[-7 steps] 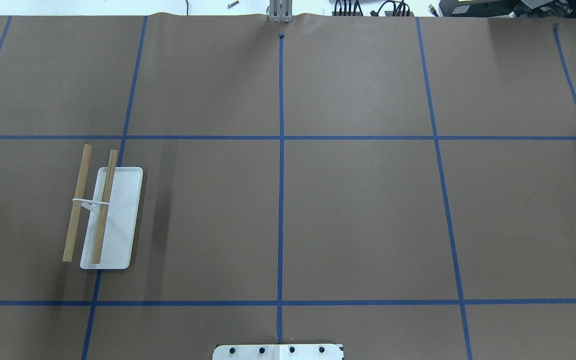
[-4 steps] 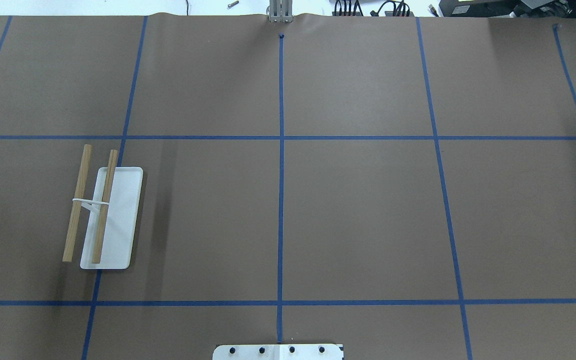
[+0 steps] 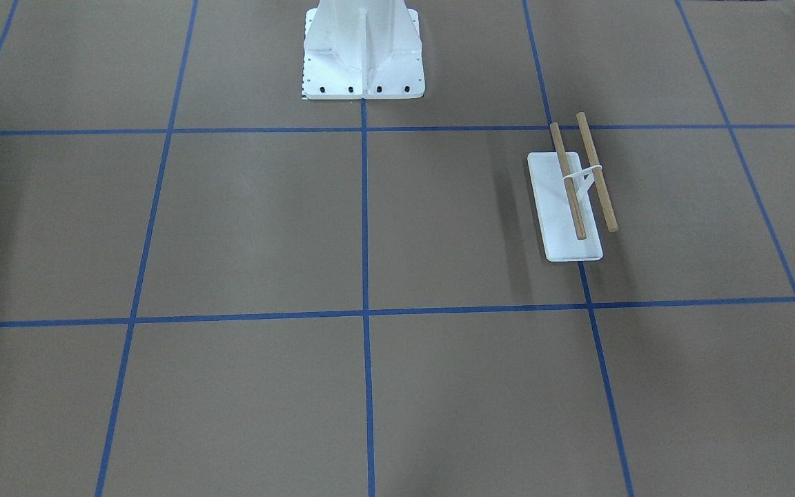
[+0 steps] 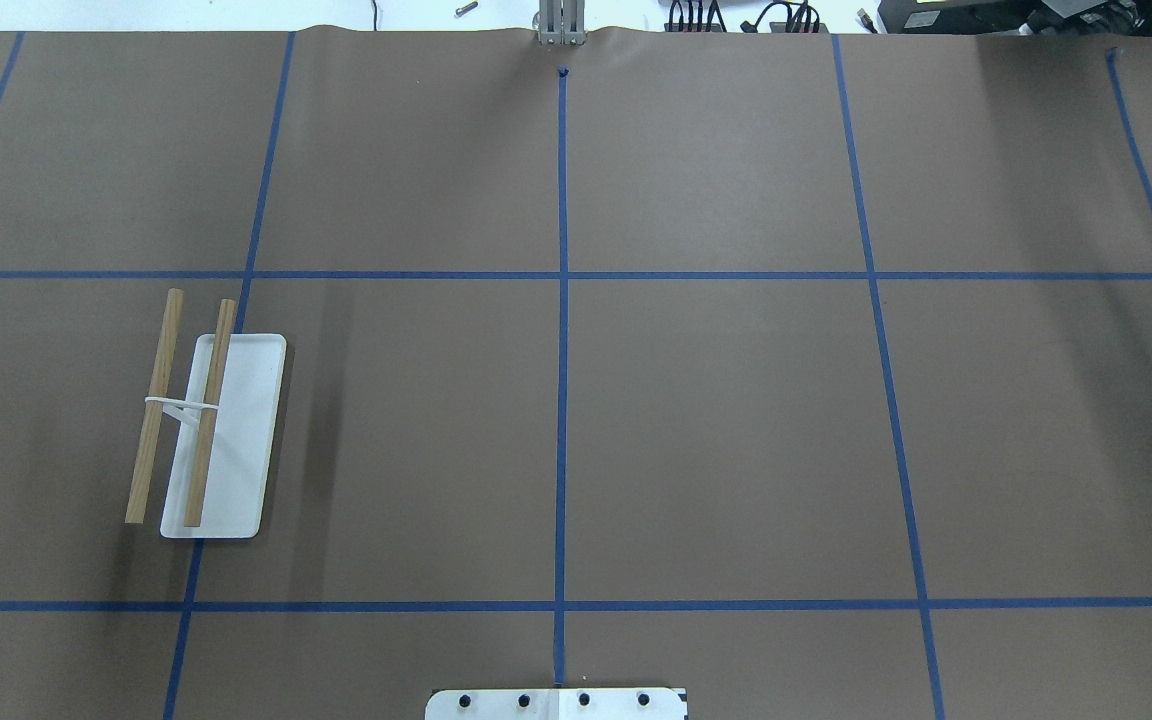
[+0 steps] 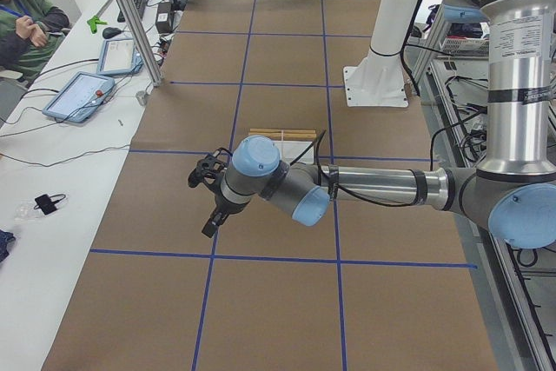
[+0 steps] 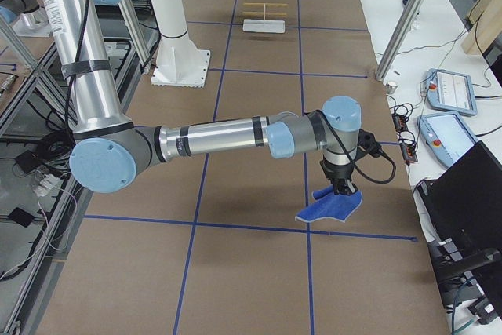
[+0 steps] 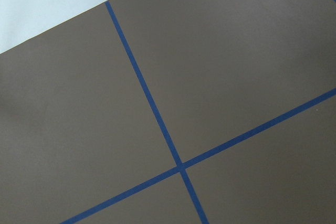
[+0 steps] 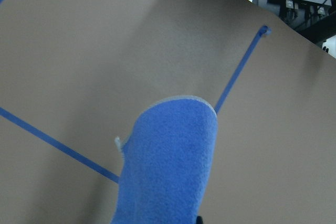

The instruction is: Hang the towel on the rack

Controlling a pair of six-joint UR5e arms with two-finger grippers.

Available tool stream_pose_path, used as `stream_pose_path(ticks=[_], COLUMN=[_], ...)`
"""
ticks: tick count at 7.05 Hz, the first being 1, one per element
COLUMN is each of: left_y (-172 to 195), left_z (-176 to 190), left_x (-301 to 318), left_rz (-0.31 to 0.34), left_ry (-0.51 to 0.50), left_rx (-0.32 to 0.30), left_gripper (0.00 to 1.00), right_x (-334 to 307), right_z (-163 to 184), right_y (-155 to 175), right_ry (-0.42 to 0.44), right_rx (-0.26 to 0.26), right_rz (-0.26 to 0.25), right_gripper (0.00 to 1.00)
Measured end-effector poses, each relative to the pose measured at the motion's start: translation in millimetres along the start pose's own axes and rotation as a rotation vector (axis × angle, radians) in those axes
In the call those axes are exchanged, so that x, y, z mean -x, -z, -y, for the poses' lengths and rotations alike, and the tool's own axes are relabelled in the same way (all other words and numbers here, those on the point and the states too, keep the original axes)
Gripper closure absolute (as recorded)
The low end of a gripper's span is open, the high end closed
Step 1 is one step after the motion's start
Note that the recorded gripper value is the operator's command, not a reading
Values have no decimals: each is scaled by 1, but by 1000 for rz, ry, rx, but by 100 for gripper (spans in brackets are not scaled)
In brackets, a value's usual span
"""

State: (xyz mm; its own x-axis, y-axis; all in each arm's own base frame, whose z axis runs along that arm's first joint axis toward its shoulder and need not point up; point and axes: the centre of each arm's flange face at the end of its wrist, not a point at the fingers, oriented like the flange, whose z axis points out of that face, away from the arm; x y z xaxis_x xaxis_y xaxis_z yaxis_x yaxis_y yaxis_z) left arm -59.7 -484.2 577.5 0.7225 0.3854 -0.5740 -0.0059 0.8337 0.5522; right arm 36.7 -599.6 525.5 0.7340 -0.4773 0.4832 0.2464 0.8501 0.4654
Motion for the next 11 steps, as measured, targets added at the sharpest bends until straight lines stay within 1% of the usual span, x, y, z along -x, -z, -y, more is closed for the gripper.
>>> stream_pose_path(ticks=[1,2,4,5,7,9,10,11], left_y=[3,6,12,12,9,-7,-17,-29], left_z=[14,31,75,94,130,163,178,193], left_x=[-7,-18,-60,-87,-150,-223,-261,-305], left_rz=[-31,-66,-170,-211,-285,-362,-397,-419], left_ry=[37,68,135,164,253,345,398,467], left_rx=[-15,-32,-50,-49,-30,22,58,87], left_gripper=[2,2,2,2,2,2,2,2], right_x=[48,101,212,262,370,461,497,526], right_z=[26,52,89,98,113,130,131,128], right_y=[7,14,39,46,48,57,63,67], right_ry=[-30,-56,-92,-65,52,144,178,202], right_rx=[-27,-59,-126,-155,-228,-316,-355,-383], right_rz=[23,57,126,131,102,99,104,109], right_gripper=[100,100,100,100,100,100,100,100])
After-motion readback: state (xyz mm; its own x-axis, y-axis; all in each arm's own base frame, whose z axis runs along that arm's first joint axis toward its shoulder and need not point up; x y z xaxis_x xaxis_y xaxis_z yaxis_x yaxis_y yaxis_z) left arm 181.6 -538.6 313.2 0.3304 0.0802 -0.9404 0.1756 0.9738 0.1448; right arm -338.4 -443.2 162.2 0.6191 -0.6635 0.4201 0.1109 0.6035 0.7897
